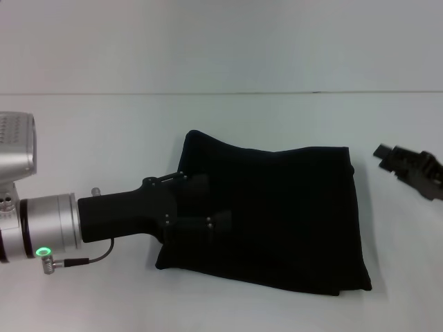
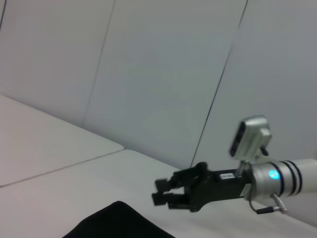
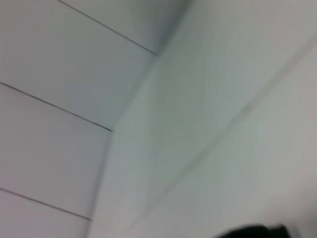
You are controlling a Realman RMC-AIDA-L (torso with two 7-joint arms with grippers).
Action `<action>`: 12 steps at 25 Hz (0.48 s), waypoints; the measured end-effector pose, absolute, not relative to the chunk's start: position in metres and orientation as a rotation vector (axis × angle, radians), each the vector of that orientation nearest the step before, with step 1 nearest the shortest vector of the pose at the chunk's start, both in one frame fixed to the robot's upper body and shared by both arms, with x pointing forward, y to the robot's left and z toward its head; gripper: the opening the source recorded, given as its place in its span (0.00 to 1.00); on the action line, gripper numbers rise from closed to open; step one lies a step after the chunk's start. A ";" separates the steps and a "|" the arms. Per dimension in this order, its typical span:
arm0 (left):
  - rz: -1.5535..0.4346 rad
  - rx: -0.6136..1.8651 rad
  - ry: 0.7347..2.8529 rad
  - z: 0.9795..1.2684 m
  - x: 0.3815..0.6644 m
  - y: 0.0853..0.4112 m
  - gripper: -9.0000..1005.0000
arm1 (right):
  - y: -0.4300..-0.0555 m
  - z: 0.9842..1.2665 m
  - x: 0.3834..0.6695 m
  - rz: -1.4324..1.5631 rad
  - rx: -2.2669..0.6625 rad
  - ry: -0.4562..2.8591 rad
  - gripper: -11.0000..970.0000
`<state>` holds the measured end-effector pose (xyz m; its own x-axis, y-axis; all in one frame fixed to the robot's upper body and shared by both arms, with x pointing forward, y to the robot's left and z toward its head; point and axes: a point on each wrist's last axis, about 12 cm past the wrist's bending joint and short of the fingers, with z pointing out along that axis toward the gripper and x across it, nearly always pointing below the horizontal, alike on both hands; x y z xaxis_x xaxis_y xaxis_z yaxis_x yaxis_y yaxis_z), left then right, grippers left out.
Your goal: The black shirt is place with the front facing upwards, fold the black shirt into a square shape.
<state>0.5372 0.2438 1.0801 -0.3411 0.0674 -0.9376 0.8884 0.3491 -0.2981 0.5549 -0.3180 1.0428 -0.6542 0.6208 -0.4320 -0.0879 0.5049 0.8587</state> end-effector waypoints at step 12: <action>-1.363 0.389 2.004 1.116 0.582 0.270 0.94 | -0.310 1.050 0.517 0.846 -0.645 1.764 0.71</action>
<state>0.5820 0.2697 1.1161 -0.7285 -0.1226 -0.6740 0.5818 0.4086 -0.7032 0.5167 -0.3100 1.0500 -0.3259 -0.0322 -0.9449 -0.7566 0.6081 0.2402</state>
